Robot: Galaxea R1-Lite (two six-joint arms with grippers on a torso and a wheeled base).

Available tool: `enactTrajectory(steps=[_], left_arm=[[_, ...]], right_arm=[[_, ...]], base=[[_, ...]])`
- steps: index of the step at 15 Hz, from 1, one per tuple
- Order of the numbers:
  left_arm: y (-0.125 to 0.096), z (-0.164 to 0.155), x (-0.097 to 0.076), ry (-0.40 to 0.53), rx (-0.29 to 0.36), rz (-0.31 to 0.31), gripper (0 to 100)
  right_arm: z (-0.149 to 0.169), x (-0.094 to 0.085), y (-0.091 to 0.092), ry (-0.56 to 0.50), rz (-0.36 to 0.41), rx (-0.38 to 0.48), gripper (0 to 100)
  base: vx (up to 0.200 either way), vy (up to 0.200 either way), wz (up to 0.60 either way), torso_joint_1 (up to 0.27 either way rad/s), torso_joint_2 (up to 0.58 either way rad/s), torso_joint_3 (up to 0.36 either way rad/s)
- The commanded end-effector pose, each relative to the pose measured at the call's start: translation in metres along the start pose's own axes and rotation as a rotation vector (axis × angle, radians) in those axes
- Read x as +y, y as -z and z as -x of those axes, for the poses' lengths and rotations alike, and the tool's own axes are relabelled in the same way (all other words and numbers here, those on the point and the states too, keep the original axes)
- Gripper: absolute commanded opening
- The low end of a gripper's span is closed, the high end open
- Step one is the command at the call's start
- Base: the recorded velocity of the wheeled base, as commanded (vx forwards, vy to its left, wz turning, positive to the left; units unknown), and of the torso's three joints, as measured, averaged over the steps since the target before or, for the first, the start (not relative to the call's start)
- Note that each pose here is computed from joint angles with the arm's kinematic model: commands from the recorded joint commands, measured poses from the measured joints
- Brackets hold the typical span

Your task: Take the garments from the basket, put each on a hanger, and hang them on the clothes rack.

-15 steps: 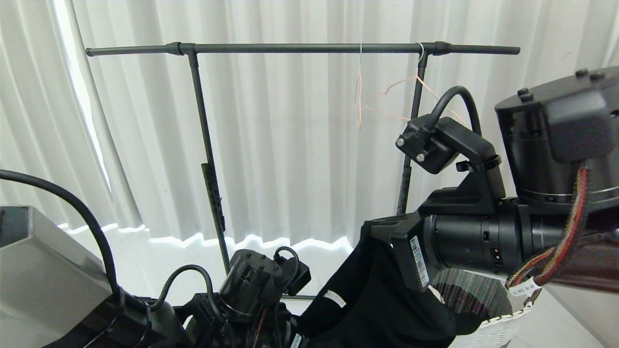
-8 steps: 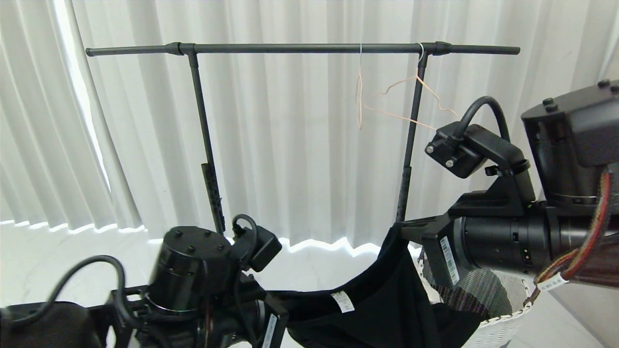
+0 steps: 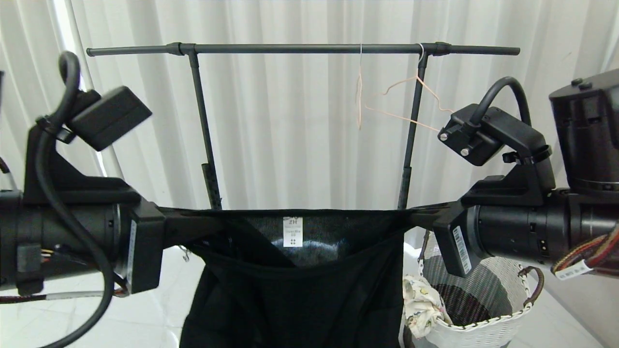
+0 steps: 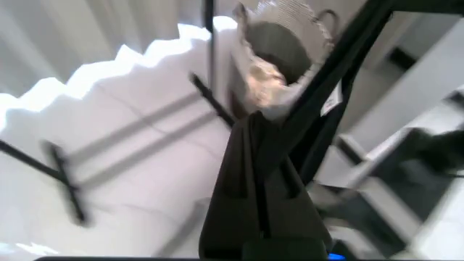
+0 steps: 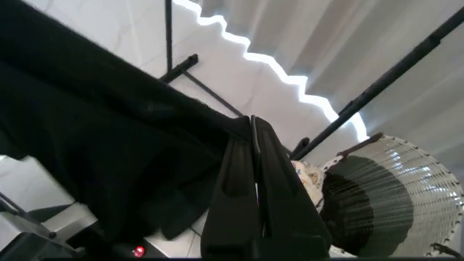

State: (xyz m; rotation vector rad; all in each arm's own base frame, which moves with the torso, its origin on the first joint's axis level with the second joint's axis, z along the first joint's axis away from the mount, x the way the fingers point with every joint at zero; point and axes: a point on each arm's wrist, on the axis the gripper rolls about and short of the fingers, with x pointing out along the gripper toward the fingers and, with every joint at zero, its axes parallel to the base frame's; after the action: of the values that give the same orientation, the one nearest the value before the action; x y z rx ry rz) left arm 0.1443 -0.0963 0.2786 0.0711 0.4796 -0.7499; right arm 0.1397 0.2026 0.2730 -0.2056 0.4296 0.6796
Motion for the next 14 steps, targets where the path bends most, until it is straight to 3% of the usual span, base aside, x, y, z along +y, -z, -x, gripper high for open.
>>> enactTrajectory(steps=[1,2,3,6,9,12,14], left_arm=[[-0.006,0.014,0.011,-0.122,-0.037,-0.113,0],[-0.007,0.015,0.014,-0.231,-0.023,-0.227,0],[-0.007,0.016,0.015,-0.298,-0.01,-0.286,0],[-0.011,0.019,0.013,-0.298,-0.044,-0.298,0],[-0.036,0.014,0.002,-0.262,-0.239,-0.356,0],[-0.068,0.006,-0.005,-0.232,-0.313,-0.372,0],[-0.078,0.001,-0.007,-0.225,-0.326,-0.375,0]], right_arm=[[0.006,-0.002,-0.002,0.032,0.004,-0.019,0],[0.01,-0.005,-0.002,0.054,0.0,-0.029,0],[0.015,-0.009,-0.003,0.081,-0.007,-0.041,0],[0.032,-0.026,-0.006,0.143,-0.003,-0.071,0],[0.041,-0.041,-0.031,0.153,0.029,-0.154,0],[0.054,-0.043,-0.058,0.094,0.04,-0.251,0],[0.058,-0.044,-0.063,0.094,0.049,-0.257,0]], base=[[0.0,0.0,0.0,0.0,0.0,0.0],[0.0,0.0,0.0,0.0,0.0,0.0],[0.0,0.0,0.0,0.0,0.0,0.0],[0.0,0.0,0.0,0.0,0.0,0.0],[0.0,0.0,0.0,0.0,0.0,0.0],[0.0,0.0,0.0,0.0,0.0,0.0],[0.0,0.0,0.0,0.0,0.0,0.0]])
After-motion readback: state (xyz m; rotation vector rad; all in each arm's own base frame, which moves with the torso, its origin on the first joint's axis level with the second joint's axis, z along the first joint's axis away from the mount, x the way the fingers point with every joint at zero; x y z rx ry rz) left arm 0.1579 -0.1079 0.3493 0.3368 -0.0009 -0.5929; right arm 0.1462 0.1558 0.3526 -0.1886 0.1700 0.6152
